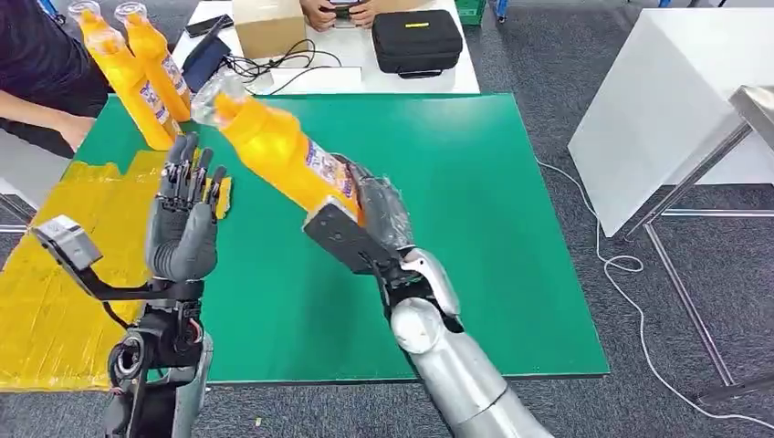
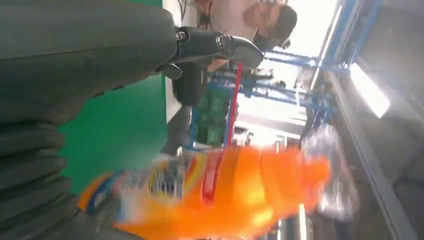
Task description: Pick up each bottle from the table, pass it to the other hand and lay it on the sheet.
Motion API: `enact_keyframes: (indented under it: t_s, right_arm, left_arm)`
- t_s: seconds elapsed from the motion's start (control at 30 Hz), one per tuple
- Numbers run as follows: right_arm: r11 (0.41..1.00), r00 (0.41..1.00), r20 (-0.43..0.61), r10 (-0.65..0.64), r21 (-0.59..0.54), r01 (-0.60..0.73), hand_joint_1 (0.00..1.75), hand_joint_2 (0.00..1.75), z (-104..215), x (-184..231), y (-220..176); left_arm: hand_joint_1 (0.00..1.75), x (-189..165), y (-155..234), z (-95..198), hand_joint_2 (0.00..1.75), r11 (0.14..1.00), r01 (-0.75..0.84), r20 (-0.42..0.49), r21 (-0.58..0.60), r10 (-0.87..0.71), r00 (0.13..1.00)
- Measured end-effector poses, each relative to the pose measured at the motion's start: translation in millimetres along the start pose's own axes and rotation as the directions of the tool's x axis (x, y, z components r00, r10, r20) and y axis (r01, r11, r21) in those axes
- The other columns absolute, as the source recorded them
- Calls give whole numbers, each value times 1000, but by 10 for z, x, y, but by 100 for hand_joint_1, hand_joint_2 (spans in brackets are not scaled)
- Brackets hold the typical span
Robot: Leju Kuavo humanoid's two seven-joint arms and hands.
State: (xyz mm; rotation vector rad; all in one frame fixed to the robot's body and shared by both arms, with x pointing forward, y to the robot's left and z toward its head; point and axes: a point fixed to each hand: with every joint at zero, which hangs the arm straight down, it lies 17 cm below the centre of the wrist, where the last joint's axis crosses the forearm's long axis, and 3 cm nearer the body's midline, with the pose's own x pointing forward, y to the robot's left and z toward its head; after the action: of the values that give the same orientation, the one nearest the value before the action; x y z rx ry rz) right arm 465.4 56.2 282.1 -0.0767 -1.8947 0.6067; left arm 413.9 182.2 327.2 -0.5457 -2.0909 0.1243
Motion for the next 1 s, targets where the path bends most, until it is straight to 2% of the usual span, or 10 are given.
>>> enact_keyframes:
  t_s: [0.27,0.57,0.67,0.87,1.0]
  right_arm:
    - [991,997,-58,47,124,-40,175,175,-82,59,567]
    - [968,996,-57,69,245,-53,175,175,-1,255,1014]
    - [947,992,-26,123,302,-109,175,175,152,300,1254]
    - [929,984,24,178,325,-176,175,175,212,365,1361]
    - [903,955,127,268,312,-295,175,175,274,482,1428]
  left_arm:
    - [0,-87,-166,-85,175,1000,-9,-47,-27,7,999]
    - [0,75,-53,-81,175,999,33,-20,9,-32,999]
    - [0,164,-27,-90,175,998,59,-6,27,-59,998]
    - [0,204,35,-40,175,996,69,-3,51,-69,998]
    - [0,248,112,17,175,993,89,11,82,-90,996]
